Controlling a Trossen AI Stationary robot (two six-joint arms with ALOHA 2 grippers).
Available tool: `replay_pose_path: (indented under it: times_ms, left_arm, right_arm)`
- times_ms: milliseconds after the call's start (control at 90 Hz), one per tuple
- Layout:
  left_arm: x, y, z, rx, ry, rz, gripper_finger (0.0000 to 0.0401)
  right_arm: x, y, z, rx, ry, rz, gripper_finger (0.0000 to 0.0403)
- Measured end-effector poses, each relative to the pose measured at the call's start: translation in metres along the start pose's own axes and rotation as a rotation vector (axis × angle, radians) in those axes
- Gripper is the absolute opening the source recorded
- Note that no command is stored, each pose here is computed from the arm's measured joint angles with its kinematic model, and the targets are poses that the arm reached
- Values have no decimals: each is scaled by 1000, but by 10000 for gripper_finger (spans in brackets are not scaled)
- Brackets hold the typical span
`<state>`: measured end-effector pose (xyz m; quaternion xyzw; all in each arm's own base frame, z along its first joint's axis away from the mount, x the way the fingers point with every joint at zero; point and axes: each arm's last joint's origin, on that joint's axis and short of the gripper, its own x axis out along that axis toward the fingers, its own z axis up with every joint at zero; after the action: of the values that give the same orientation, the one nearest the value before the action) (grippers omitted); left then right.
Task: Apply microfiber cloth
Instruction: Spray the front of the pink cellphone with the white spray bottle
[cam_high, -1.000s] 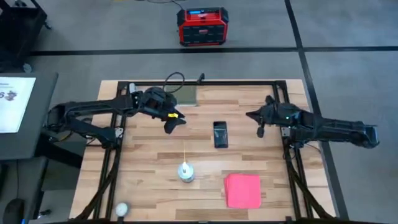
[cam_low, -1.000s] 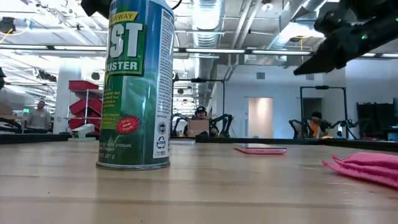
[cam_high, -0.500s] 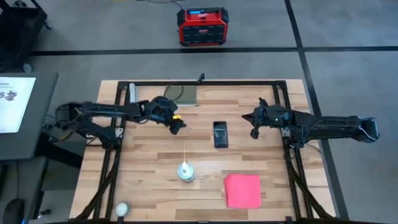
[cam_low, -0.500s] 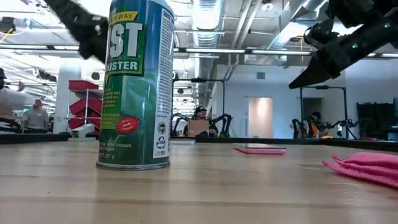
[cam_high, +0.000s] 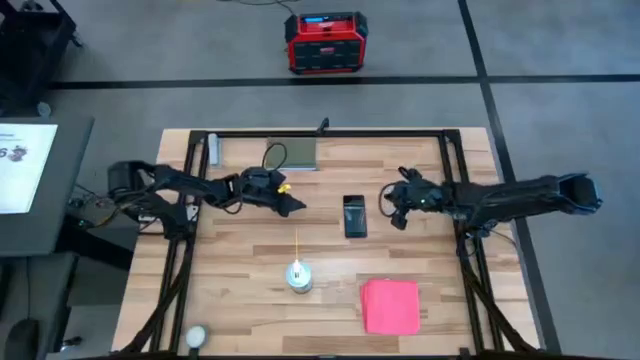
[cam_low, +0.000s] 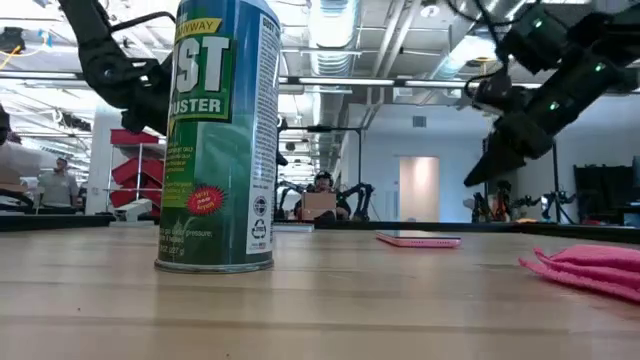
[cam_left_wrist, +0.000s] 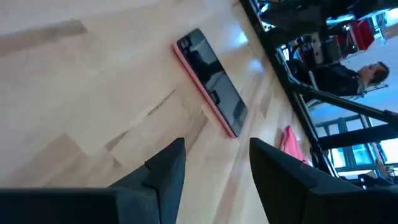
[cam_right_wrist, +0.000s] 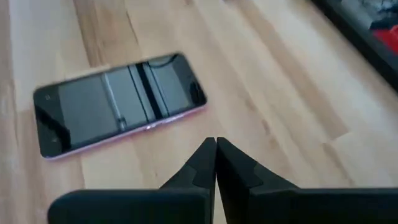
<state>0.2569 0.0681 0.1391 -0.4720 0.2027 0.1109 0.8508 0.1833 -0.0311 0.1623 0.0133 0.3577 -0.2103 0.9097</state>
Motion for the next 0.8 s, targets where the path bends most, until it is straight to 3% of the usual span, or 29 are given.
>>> replay_pose_path:
  times_ms: [322,556,800]
  left_arm:
    - [21,17,-12,-117,26,24,154]
    - [38,16,-5,-140,-26,-19,154]
    - [48,10,1,-163,17,-1,154]
  right_arm:
    - [19,12,-2,33,9,8,0]
    - [30,15,-9,25,62,-24,0]
    - [43,19,-17,17,127,-42,0]
